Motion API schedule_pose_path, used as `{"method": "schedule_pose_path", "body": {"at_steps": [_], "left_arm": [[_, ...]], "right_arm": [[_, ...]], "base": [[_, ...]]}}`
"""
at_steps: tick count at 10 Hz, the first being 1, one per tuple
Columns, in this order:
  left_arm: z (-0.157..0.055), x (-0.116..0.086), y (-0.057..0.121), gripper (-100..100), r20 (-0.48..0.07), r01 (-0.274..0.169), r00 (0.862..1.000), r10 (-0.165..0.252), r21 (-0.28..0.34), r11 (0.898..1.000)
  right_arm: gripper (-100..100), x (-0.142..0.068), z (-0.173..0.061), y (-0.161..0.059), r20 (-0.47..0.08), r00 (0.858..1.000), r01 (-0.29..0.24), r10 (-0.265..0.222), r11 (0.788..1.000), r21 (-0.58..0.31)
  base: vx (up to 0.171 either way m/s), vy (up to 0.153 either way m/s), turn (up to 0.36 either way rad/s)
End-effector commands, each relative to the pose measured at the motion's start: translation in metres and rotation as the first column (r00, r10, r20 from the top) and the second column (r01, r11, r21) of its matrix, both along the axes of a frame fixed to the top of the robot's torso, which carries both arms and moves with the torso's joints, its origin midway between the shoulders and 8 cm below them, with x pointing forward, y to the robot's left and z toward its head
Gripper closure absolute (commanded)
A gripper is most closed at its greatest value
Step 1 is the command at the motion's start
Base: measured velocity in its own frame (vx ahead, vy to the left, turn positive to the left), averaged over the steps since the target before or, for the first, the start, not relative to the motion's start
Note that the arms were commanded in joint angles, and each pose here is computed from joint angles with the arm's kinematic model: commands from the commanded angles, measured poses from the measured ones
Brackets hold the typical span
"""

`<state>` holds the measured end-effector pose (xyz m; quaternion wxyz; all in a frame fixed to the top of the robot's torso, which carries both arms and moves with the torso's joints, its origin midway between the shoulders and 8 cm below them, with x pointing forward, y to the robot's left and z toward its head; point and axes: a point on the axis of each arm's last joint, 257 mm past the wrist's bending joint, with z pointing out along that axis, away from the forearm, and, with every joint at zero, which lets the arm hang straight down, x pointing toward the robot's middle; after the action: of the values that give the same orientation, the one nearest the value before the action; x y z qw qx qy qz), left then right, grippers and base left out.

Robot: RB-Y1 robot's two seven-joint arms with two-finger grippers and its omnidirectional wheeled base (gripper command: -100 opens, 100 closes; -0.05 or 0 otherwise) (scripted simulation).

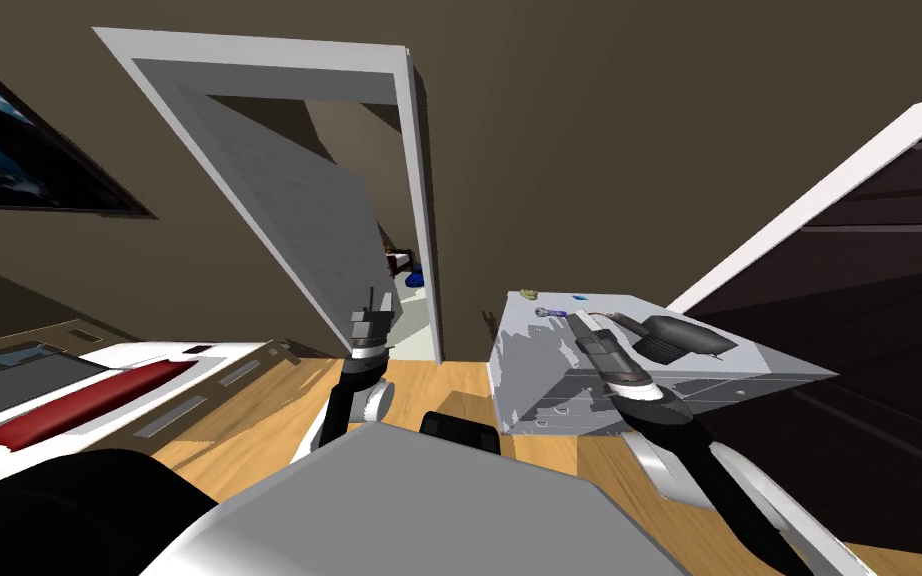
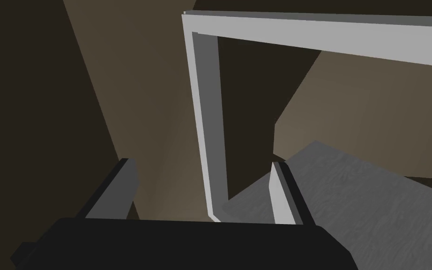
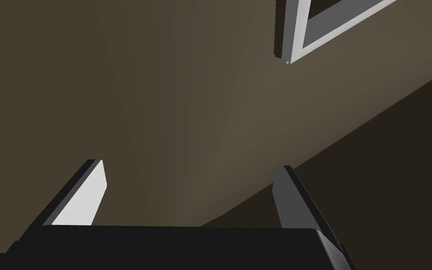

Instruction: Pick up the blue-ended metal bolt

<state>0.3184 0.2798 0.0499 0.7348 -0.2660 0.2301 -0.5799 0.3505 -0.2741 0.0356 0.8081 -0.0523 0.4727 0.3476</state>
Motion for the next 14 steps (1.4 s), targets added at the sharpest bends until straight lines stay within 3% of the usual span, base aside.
{"method": "schedule_pose_path", "body": {"at_steps": [1,4,7,9,12,14], "left_arm": [[0.000,0.000,0.000,0,0.000,0.000,1.000,0.000,0.000,1.000],[0.000,0.000,0.000,0,0.000,0.000,1.000,0.000,0.000,1.000],[0.000,0.000,0.000,0,0.000,0.000,1.000,0.000,0.000,1.000],[0.000,0.000,0.000,0,0.000,0.000,1.000,0.000,0.000,1.000],[0.000,0.000,0.000,0,0.000,0.000,1.000,0.000,0.000,1.000],[0.000,0.000,0.000,0,0.000,0.000,1.000,0.000,0.000,1.000]], "right_arm": [[-100,0.000,0.001,0.000,0.021,1.000,0.003,-0.001,0.997,-0.084],[-100,0.002,0.001,0.005,0.029,0.999,-0.014,0.020,0.981,-0.196],[-100,0.004,-0.003,0.003,0.048,0.998,-0.010,0.028,0.941,-0.337],[-100,0.005,-0.004,0.008,0.040,0.998,-0.029,0.047,0.928,-0.372],[-100,0.009,-0.014,0.003,0.036,0.998,-0.032,0.058,0.862,-0.506],[-100,0.009,-0.014,0.007,0.027,0.997,-0.051,0.078,0.842,-0.538]], "base": [[0.003,0.090,0.131],[0.014,0.073,0.063],[0.019,0.059,0.079],[0.018,0.034,0.009],[0.027,0.036,0.064],[0.027,0.026,0.009]]}}
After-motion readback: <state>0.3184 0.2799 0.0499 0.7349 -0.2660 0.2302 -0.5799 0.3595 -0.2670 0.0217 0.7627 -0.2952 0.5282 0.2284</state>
